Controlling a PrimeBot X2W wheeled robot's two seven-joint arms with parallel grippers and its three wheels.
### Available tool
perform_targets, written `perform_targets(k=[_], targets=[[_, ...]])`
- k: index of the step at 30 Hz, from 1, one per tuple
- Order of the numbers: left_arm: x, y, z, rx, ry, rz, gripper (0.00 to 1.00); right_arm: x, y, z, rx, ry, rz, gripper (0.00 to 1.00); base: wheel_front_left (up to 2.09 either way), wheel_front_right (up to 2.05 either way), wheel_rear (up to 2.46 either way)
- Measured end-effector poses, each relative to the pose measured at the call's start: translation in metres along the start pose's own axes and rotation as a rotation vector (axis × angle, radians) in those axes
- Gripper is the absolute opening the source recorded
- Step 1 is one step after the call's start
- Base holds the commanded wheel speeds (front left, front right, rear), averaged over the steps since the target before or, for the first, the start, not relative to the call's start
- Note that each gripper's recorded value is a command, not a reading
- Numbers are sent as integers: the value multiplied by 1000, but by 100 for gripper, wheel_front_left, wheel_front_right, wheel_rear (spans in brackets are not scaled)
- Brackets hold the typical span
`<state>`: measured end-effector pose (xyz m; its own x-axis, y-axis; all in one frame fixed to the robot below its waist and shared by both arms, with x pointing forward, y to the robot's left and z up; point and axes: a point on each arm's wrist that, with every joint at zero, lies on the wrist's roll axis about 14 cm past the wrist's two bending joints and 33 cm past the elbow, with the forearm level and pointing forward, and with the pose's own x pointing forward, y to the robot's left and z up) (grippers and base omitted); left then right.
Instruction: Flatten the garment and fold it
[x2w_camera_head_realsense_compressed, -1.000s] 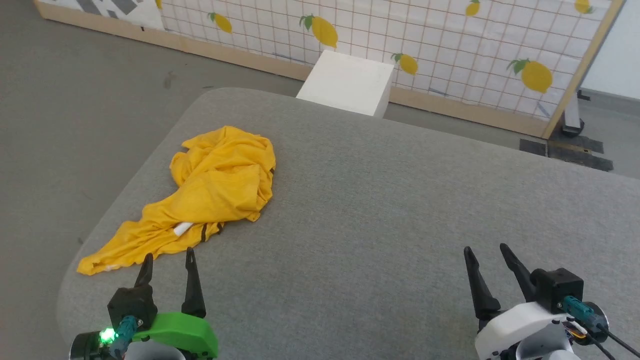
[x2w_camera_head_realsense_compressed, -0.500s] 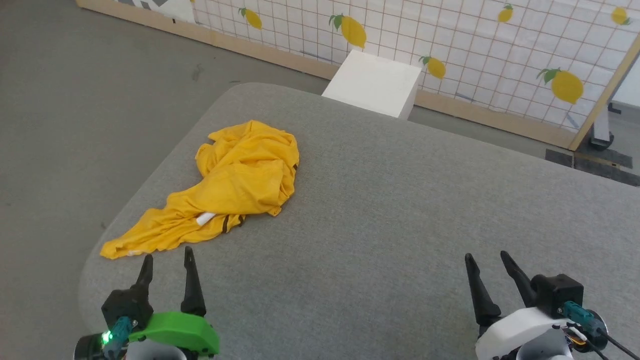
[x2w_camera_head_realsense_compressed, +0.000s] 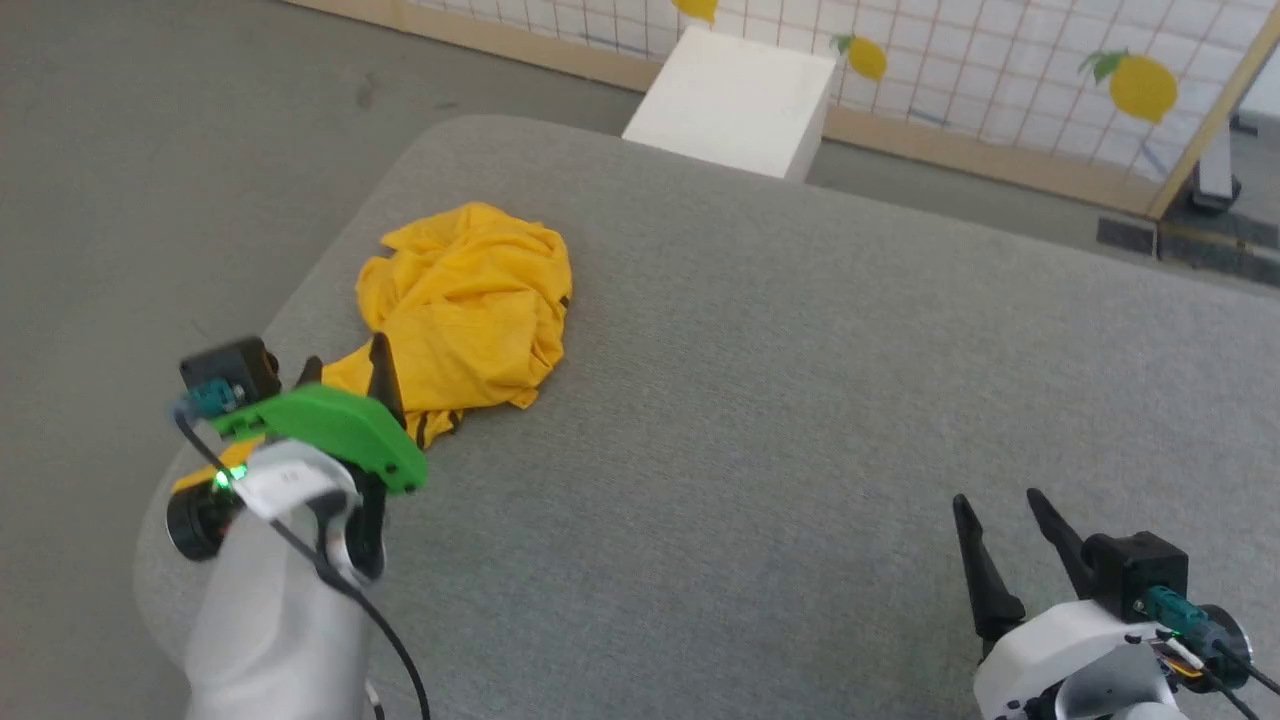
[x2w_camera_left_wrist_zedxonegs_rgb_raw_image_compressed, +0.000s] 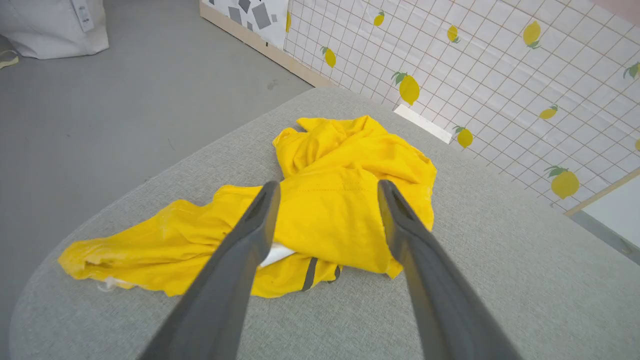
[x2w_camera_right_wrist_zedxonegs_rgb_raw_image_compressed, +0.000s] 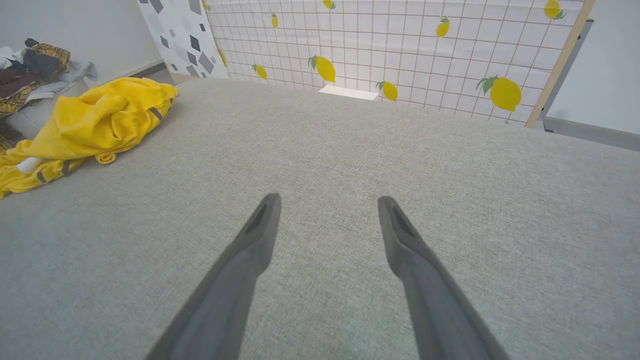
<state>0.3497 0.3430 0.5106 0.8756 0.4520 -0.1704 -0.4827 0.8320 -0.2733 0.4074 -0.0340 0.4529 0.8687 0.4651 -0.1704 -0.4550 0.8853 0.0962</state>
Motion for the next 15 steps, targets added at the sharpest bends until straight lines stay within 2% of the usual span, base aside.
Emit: perform_targets(k=[5, 15], targets=[[32, -4, -12, -1, 123, 29, 100, -3, -19, -8, -2, 32, -50, 100, 0, 0, 0], [75, -22, -79, 88, 457, 57, 100, -12, -67, -36, 24, 115, -180, 100, 0, 0, 0]])
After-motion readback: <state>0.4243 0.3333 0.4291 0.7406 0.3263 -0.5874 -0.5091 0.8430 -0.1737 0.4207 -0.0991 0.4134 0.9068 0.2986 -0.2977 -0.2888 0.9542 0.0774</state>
